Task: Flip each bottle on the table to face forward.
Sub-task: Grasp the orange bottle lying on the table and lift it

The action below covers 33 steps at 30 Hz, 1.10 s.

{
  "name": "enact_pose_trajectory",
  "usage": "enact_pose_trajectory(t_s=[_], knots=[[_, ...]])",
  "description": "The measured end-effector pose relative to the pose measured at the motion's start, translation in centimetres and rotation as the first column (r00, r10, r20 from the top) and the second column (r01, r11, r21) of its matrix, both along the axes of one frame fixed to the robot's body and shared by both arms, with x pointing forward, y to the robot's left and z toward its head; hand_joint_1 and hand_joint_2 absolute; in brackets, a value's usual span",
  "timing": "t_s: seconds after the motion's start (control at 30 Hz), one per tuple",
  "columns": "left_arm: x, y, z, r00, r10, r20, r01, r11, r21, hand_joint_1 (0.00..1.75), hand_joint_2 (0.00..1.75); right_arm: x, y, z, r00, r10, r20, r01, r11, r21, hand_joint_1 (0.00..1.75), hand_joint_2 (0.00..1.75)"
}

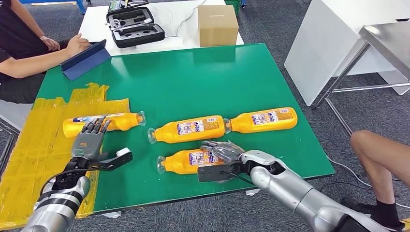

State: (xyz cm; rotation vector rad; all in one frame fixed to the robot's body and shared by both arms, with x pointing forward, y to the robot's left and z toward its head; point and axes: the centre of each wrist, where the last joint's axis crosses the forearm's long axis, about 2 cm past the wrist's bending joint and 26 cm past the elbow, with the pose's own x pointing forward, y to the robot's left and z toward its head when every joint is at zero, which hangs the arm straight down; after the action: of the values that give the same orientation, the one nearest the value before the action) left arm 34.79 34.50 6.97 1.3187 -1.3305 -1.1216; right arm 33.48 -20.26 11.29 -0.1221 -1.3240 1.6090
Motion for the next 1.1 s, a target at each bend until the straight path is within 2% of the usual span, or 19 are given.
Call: enact_pose_trajectory(t_s=[0.1,0.23,0.4,0.53,0.67,0.83,0.9,0.97,1.1], knots=[[0.2,-0.5,0.5,0.999,-0.019,0.036,0.022,0.996,-0.090,0.00,1.75,-0.2,0.8,-0.6,1.000,-0.006,0.027,0.006,1.000,-0.011,0.00,1.75],[0.2,-1.9,1.6,0.992,-0.036,0.121,0.070,0.955,-0.289,0.00,1.75,-0.6,1.4,-1.7,0.997,-0.013,0.080,0.018,0.998,-0.055,1.72,1.75],[0.2,-3.9,3.8,0.973,-0.028,0.230,0.150,0.832,-0.534,0.00,1.75,-0.6,1.0,-2.6,0.995,-0.005,0.100,0.019,0.990,-0.139,1.75,1.75],[0.1,-4.6,5.2,0.955,-0.015,0.296,0.197,0.780,-0.594,0.00,0.00,-0.6,0.8,-2.9,0.996,-0.008,0.092,0.022,0.987,-0.157,1.75,1.75],[-0.1,-4.9,6.2,0.944,0.027,0.329,0.230,0.660,-0.715,0.00,0.00,-0.5,0.5,-3.0,0.996,-0.018,0.083,0.031,0.986,-0.164,1.75,1.75],[-0.2,-5.0,6.7,0.968,0.009,0.251,0.229,0.379,-0.897,0.00,0.00,-0.4,0.1,-2.9,0.996,-0.056,0.066,0.064,0.989,-0.130,1.75,1.75],[-0.3,-5.0,6.7,0.970,0.003,0.242,0.227,0.334,-0.915,0.00,0.00,-0.3,0.0,-2.9,0.996,-0.067,0.061,0.073,0.990,-0.119,1.75,1.75],[-0.3,-4.9,6.7,0.970,0.008,0.243,0.227,0.322,-0.919,0.00,0.00,-0.3,0.0,-2.9,0.996,-0.072,0.059,0.078,0.990,-0.114,1.75,1.75],[-0.4,-4.8,6.7,0.972,0.004,0.235,0.224,0.286,-0.932,0.00,1.75,-0.2,-0.1,-2.8,0.995,-0.083,0.058,0.089,0.991,-0.100,1.75,1.75]])
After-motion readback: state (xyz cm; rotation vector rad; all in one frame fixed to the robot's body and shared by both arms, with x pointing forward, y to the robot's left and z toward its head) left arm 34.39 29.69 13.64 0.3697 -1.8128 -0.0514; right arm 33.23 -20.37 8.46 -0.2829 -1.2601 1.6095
